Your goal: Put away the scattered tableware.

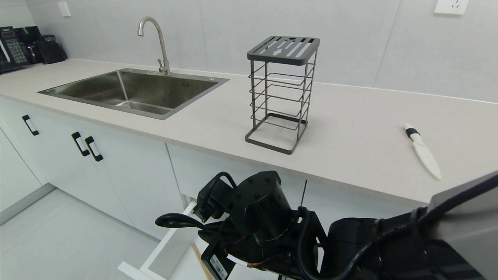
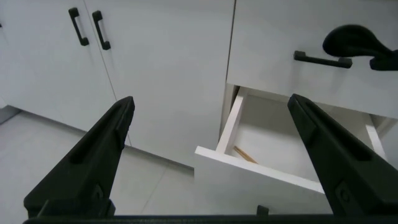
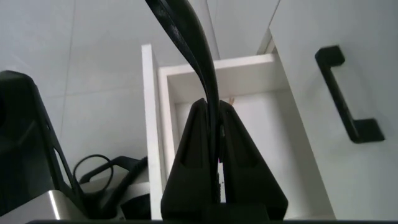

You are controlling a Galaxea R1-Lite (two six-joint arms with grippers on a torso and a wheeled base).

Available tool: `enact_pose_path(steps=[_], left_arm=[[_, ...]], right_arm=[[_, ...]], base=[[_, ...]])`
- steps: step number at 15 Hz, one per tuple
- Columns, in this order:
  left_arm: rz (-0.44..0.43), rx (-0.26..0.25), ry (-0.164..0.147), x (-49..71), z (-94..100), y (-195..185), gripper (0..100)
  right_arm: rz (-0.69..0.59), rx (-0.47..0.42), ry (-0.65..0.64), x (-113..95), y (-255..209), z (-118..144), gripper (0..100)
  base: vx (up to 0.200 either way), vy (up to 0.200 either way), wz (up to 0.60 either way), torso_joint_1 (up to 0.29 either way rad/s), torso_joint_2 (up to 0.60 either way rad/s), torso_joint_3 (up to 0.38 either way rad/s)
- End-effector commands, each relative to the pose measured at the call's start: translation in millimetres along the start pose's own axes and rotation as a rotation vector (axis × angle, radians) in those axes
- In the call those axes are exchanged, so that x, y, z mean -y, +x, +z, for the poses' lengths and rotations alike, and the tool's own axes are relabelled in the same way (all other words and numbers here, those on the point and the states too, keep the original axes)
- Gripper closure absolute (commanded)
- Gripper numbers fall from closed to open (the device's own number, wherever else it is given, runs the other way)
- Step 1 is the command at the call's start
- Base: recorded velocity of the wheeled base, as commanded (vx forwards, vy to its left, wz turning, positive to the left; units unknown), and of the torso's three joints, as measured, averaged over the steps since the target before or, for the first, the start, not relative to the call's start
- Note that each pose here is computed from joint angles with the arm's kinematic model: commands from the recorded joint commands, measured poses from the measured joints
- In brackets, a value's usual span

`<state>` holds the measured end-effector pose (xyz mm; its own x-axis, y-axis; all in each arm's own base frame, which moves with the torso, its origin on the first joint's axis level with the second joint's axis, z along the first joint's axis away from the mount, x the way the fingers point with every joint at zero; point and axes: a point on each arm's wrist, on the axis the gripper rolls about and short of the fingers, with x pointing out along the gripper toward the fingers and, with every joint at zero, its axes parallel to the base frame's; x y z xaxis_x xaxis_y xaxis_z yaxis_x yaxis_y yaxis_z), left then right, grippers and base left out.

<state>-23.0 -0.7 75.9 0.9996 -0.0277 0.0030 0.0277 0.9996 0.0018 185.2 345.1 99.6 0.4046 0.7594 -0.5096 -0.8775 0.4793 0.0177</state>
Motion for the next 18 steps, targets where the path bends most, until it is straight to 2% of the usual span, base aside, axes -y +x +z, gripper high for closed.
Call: enact_pose_path(steps=[1, 9, 13, 18], left_arm=[[0.000, -0.001, 0.000, 0.0, 0.0, 0, 0], [0.000, -0.001, 0.000, 0.0, 0.0, 0, 0], [0.000, -0.001, 0.000, 0.0, 0.0, 0, 0], [0.000, -0.001, 0.000, 0.0, 0.0, 0, 0]], right_arm=[[0.001, 0.001, -0.001, 0, -1, 1, 100], [0.005, -0.007, -0.001, -1, 1, 0, 100], [-0.005, -0.044, 0.005, 4, 13, -11, 100], [-0.015, -0.056, 0.012, 9, 26, -15, 100]], base=[[0.000, 0.000, 0.00, -0.242, 0.45, 0.198], [0.000, 0.000, 0.00, -0.245, 0.36, 0.139], [0.000, 0.000, 0.00, -0.054, 0.25, 0.084], [0.000, 0.000, 0.00, -0.001, 0.03, 0.018]])
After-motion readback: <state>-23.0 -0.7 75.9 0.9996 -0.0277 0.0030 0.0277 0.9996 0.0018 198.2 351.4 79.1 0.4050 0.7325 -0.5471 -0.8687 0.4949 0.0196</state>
